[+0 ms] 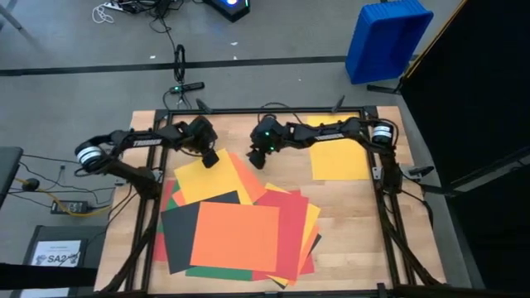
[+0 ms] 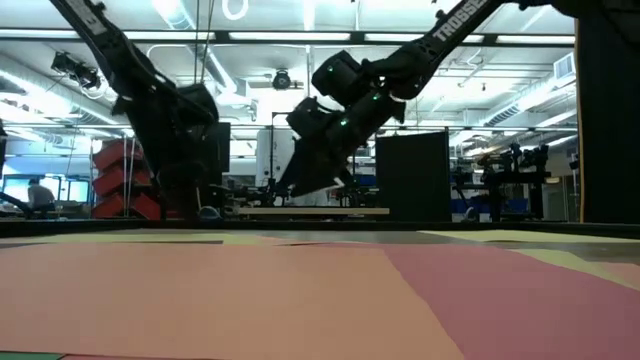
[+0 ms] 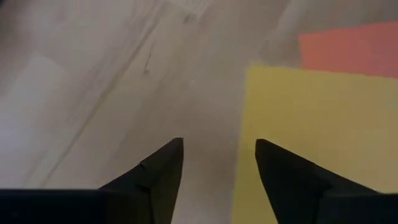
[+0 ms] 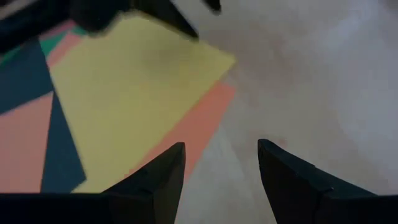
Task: Organize paper
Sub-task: Stack the yellow colored paper on top of the yellow colored paper
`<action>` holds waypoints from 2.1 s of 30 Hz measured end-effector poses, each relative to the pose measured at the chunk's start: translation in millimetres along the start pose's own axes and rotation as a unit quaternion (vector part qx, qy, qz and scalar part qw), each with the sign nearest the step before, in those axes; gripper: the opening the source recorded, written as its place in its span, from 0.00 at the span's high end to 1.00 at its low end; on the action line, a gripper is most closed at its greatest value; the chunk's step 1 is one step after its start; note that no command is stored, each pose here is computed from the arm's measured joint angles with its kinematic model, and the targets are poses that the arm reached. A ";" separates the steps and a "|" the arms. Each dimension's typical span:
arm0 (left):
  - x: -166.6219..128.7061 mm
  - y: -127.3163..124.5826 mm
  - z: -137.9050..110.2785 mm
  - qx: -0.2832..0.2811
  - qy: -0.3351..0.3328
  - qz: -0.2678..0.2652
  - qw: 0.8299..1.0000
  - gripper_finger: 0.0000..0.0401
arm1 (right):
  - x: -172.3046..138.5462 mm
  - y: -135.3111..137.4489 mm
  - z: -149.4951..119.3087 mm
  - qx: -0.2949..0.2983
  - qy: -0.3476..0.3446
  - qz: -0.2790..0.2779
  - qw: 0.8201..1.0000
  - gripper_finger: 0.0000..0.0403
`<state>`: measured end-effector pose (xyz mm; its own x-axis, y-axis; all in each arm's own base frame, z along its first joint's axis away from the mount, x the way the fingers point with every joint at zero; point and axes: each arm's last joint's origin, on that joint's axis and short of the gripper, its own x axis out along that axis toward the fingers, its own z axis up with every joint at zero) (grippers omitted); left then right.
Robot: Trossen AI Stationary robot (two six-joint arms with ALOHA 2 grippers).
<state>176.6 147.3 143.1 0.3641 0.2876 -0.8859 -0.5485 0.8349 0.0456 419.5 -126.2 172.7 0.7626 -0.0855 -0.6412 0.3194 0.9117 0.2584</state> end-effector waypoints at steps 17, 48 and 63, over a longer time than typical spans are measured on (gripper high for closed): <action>8.8 4.0 18.4 -0.009 0.030 -0.044 0.999 0.43 | -3.5 -8.2 6.2 -0.035 -0.005 0.000 0.999 0.57; 25.1 17.7 31.8 -0.007 -0.003 0.189 0.982 0.43 | -3.0 -7.3 5.8 -0.042 -0.010 -0.031 0.999 0.56; -13.2 20.9 35.5 -0.018 -0.015 0.011 1.000 0.43 | 3.0 56.3 -23.4 -0.286 0.058 -0.015 0.956 0.51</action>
<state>187.0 177.6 172.2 0.3740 0.3206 -0.8703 -0.5825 0.8114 0.0485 426.6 -65.7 168.3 0.6796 -0.0998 -0.7268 -0.0458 0.9830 -0.1778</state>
